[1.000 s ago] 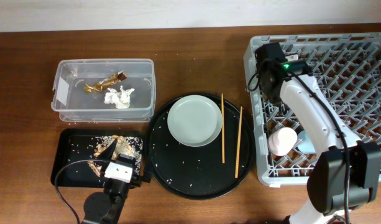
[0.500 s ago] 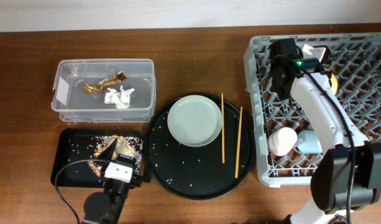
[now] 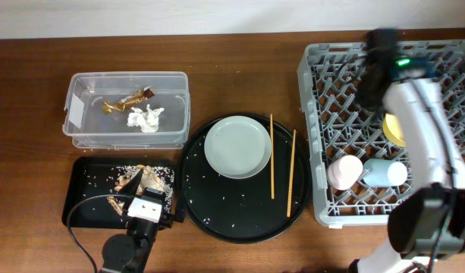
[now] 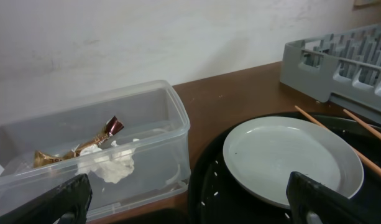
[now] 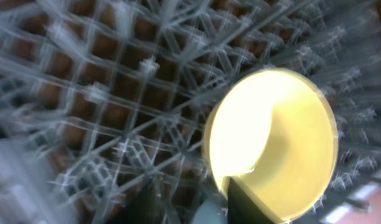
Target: Sort waste into correct bins and load items into the dishwasher rack
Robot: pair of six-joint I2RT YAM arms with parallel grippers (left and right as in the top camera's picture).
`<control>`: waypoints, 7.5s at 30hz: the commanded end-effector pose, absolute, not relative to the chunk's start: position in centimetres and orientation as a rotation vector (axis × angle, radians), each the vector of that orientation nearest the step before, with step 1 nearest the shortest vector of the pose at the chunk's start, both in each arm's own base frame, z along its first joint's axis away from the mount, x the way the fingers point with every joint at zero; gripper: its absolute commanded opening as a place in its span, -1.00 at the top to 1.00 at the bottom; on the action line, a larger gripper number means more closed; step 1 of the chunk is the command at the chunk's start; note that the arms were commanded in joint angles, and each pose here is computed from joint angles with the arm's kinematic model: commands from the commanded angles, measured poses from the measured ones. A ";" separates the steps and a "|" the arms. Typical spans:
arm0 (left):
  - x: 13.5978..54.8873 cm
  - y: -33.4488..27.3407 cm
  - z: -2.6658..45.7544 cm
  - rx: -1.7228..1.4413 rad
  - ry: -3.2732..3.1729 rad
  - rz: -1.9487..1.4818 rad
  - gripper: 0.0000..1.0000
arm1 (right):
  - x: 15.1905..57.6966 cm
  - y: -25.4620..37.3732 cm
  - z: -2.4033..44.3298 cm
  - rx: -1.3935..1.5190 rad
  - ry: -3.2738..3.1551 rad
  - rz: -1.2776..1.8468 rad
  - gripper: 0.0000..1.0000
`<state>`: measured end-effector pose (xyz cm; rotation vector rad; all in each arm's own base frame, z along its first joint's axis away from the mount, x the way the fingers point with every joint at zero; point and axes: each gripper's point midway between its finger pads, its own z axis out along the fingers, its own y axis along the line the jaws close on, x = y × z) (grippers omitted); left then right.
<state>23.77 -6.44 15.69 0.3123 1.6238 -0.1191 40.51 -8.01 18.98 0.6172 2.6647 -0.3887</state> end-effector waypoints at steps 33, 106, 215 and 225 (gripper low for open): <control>23.7 -6.6 15.6 0.331 1.621 -0.118 -0.99 | 32.5 -18.1 25.4 1.106 2.450 -0.234 0.92; 23.7 -6.6 15.6 0.331 1.621 -0.118 -0.99 | 30.1 18.9 4.2 -0.163 3.222 0.398 0.34; 23.7 -6.6 15.5 0.332 1.623 -0.118 -0.99 | 33.8 13.5 17.0 -0.325 2.804 0.343 0.16; 23.7 -6.6 15.5 0.332 1.623 -0.118 -0.99 | 31.4 13.7 5.3 0.062 2.975 -0.271 -0.14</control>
